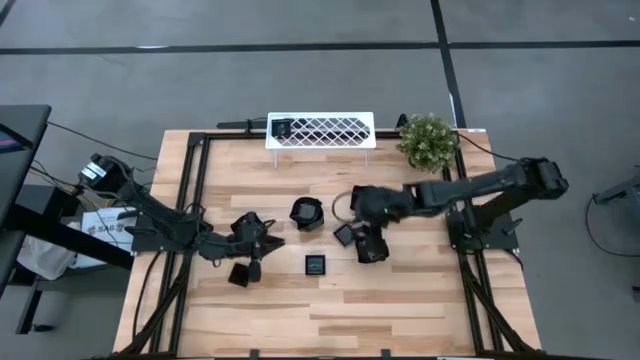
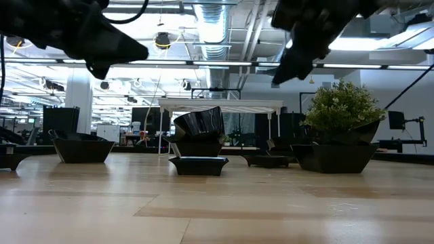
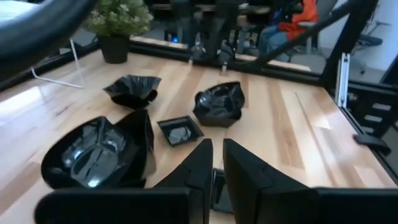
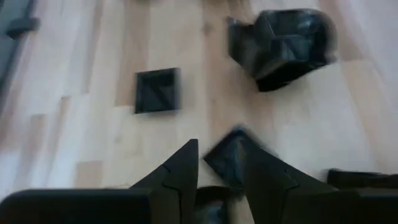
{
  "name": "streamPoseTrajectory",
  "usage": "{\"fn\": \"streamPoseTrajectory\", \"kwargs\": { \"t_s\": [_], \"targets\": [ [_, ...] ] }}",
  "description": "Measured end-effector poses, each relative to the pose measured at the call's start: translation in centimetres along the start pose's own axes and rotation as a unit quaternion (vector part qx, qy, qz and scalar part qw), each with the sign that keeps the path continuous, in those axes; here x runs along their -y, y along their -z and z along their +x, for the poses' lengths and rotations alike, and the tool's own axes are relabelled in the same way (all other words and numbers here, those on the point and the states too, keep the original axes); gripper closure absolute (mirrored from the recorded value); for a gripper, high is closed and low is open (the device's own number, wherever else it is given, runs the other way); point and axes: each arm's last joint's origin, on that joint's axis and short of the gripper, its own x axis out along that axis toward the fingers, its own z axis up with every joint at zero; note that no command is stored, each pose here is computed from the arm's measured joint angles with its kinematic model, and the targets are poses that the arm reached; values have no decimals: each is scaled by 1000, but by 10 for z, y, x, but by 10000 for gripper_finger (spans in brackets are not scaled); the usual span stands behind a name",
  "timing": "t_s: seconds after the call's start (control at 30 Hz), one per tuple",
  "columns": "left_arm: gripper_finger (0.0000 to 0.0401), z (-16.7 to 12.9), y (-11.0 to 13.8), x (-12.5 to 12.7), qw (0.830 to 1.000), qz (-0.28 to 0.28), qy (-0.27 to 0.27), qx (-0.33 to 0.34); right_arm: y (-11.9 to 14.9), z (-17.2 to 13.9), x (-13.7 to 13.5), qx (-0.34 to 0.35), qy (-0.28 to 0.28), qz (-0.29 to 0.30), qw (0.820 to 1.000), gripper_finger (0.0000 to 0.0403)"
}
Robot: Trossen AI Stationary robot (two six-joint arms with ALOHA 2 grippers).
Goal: Pick & Place Mini shaped plates
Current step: Stack the top black square plate on top of the black square plate on the shelf
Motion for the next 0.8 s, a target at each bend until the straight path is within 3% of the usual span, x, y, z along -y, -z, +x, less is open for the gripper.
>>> {"fn": "streamPoseTrajectory", "kwargs": {
  "t_s": [0.2, 0.37, 0.6, 0.8],
  "targets": [
    [361, 4, 1, 4, 1000, -9, 8, 18, -10, 29, 13, -81, 0, -55, 995, 294],
    [361, 5, 3, 5, 1000, -10, 14, 17, -22, 54, 14, -168, -5, -118, 979, 294],
    [361, 5, 5, 6, 1000, -8, 15, 13, -37, 83, 14, -212, -16, -170, 962, 294],
    [361, 5, 5, 6, 1000, -8, 20, 11, -40, 102, 26, -231, -9, -161, 959, 294]
  ]
}}
